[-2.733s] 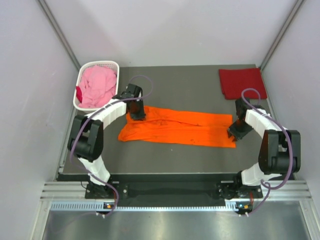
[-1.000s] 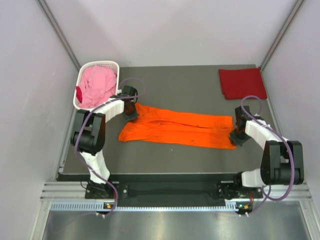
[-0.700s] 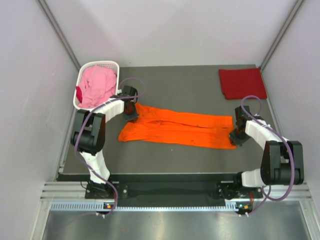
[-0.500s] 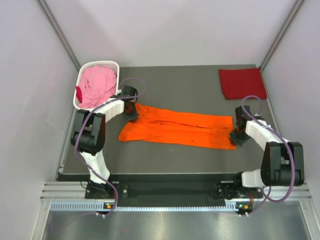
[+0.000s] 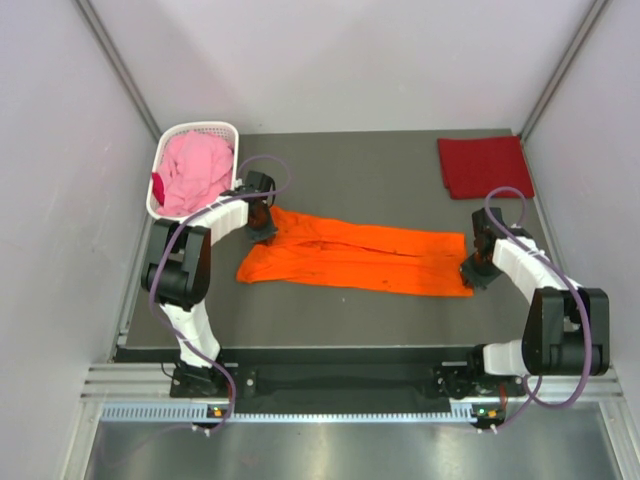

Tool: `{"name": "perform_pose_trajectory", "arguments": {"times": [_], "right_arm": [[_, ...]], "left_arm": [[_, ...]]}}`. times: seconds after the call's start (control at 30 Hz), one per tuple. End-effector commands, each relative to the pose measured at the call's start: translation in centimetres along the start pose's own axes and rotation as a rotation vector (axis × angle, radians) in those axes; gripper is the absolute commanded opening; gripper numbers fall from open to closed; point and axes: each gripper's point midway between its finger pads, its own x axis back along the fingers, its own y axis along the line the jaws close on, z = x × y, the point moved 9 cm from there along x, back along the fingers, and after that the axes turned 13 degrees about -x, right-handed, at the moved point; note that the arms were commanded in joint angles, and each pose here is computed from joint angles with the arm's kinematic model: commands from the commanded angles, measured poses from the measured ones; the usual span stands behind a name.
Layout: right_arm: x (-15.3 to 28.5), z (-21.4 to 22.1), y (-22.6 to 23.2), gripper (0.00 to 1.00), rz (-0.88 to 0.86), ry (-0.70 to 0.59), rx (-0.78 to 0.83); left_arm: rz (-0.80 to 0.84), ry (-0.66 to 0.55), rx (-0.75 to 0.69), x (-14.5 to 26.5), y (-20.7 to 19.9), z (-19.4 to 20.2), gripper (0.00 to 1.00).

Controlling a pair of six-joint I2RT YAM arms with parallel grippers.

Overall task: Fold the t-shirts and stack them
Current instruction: Fold the tshirt

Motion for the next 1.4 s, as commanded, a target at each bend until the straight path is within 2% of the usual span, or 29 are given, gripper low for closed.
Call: {"name": "perform_pose_trajectory", "arguments": {"times": [0.0, 0.13, 0.53, 0.7, 0.8, 0.87, 0.93, 1.03, 1.13, 1.23, 1.37], "right_arm": [[0.9, -0.6, 0.2, 0.06, -0.004, -0.035, 0.008], [0.5, -0.3, 0.2, 0.06, -0.014, -0.011, 0.015], [-0.2, 0.3, -0.1, 0.13, -0.014, 0.022, 0.017], [-0.3, 0.5, -0.1, 0.08, -0.034, 0.028, 0.014], [-0.3, 0.5, -0.1, 0.12, -0.023, 0.032, 0.016], [-0.4, 0.5, -0.2, 0.09, -0.019, 0.035, 0.017], [-0.4, 0.6, -0.2, 0.0, -0.025, 0.036, 0.013], [-0.2, 0.5, -0.1, 0.01, -0.043, 0.03, 0.009], [0.1, 0.4, 0.0, 0.1, -0.041, 0.039, 0.02], [0.1, 0.4, -0.2, 0.0, -0.04, 0.035, 0.021], [0.7, -0.1, -1.0, 0.0, -0.053, -0.015, -0.006]], "left_arm": [[-0.108, 0.031, 0.013, -2.4, 1.8, 1.1, 0.22], [-0.111, 0.028, 0.011, -2.2, 1.8, 1.0, 0.22], [-0.11, 0.03, 0.012, -2.3, 1.8, 1.2, 0.22], [-0.112, 0.031, 0.013, -2.4, 1.9, 1.2, 0.22], [-0.108, 0.028, 0.015, -2.4, 1.8, 1.2, 0.22], [-0.108, 0.029, 0.014, -2.3, 1.8, 1.2, 0.22], [-0.11, 0.03, 0.015, -2.4, 1.8, 1.2, 0.22], [-0.112, 0.026, 0.015, -2.4, 1.8, 1.1, 0.22], [-0.115, 0.029, 0.013, -2.5, 1.8, 1.1, 0.22], [-0.123, 0.035, 0.012, -2.7, 1.9, 1.3, 0.22], [-0.149, 0.057, 0.007, -3.3, 2.2, 1.8, 0.21]]}}
